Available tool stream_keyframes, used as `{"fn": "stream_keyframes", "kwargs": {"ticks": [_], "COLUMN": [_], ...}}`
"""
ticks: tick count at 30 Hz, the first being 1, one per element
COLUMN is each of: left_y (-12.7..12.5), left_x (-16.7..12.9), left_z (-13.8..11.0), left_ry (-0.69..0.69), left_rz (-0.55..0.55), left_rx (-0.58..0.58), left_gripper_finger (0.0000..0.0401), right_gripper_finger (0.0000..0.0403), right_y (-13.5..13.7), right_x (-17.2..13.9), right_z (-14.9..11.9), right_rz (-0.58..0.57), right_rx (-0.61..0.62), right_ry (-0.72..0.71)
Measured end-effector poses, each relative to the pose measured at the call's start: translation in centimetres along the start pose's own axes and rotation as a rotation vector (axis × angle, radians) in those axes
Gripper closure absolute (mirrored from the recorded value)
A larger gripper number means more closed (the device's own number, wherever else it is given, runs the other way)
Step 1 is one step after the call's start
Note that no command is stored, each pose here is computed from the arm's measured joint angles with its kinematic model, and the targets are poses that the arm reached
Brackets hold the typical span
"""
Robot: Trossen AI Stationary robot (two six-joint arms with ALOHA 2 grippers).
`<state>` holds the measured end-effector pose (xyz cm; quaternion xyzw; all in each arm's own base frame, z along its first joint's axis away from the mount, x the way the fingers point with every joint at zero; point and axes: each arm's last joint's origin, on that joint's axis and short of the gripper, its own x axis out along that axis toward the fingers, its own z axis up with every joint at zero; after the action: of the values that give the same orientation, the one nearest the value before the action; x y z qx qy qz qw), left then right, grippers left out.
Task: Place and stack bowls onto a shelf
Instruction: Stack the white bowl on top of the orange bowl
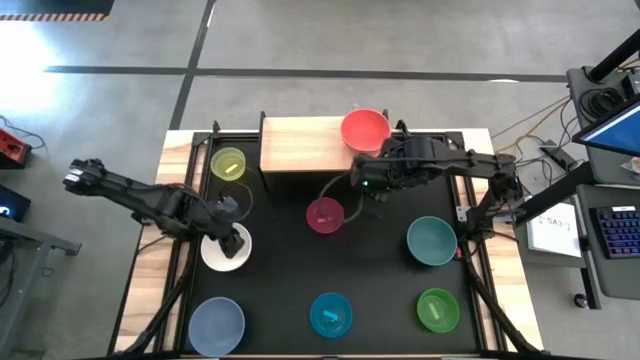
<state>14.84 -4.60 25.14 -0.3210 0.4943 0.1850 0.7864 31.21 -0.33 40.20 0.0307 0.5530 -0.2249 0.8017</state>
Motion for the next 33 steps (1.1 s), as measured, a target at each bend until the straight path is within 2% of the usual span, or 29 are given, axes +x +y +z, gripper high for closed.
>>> {"fn": "stream_keyframes", "kwargs": {"ticks": [5, 17, 24, 33], "left_y": [-1.9, -6.1, -6.8, -6.8], "left_x": [1.5, 4.2, 5.9, 7.1], "left_z": [-0.1, -2.1, -3.8, -4.2], "left_ry": [0.062, 0.169, 0.207, 0.233], "left_rz": [0.056, 0.149, 0.224, 0.299], "left_rx": [0.057, 0.063, 0.086, 0.110], "left_gripper_finger": [0.0249, 0.0249, 0.0249, 0.0249], "right_gripper_finger": [0.0264, 0.0264, 0.0264, 0.0264], "right_y": [0.8, 0.8, 0.8, 0.8], "right_x": [-0.3, -0.3, -0.3, -0.3], "right_z": [-0.2, -0.3, -0.3, -0.3], "right_rz": [0.008, 0.006, 0.006, 0.006], "right_rx": [-0.027, -0.148, -0.167, -0.167], "right_ry": [-0.006, -0.003, -0.003, -0.005]}}
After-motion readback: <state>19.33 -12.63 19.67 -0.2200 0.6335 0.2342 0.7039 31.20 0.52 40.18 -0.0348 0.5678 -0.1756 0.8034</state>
